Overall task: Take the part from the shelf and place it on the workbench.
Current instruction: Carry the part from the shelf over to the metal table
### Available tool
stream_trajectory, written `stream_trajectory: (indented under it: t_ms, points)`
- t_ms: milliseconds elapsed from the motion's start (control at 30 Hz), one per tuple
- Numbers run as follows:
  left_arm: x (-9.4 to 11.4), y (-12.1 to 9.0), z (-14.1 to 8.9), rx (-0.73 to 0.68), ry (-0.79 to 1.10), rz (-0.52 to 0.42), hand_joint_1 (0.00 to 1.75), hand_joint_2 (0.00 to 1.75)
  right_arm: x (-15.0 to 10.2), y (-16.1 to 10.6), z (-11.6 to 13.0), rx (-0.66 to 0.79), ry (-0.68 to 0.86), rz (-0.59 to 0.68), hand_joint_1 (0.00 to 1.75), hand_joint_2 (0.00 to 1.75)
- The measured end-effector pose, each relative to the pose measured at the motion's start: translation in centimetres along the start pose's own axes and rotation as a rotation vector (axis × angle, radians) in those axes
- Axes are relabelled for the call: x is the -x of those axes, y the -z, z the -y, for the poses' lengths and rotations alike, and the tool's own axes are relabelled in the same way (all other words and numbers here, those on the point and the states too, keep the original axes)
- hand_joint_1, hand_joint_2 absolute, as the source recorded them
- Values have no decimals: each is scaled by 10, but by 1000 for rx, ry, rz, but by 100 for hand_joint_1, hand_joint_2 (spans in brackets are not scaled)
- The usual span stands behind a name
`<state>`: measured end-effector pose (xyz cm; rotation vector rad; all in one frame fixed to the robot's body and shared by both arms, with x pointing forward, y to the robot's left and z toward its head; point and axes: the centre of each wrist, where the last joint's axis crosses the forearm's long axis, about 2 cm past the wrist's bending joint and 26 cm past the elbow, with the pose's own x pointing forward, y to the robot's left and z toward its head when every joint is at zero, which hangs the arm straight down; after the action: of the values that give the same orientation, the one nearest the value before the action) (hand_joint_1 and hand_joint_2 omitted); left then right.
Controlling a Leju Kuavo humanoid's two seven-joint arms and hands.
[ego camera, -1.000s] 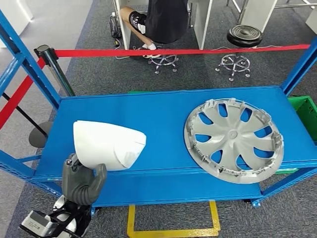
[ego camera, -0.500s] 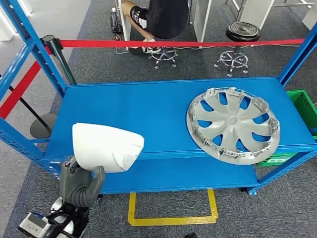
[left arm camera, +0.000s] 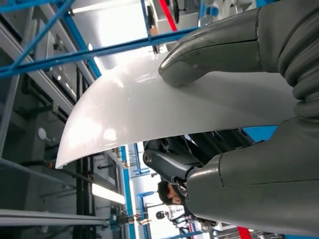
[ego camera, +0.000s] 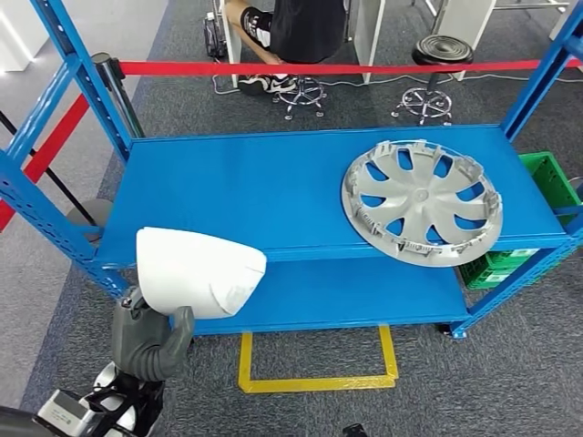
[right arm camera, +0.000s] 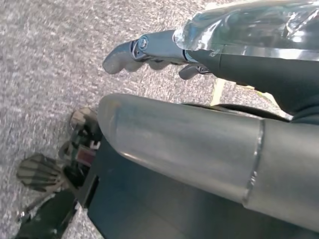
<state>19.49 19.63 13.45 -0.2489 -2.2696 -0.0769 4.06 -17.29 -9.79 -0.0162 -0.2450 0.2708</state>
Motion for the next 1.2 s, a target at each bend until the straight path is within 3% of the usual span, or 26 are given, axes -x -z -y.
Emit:
stream_trajectory:
  t_ms: [1200]
  points:
    - [0,-10,-6,-48,33,-30,175,175,2,-1,-3,-17,62,-16,0,0]
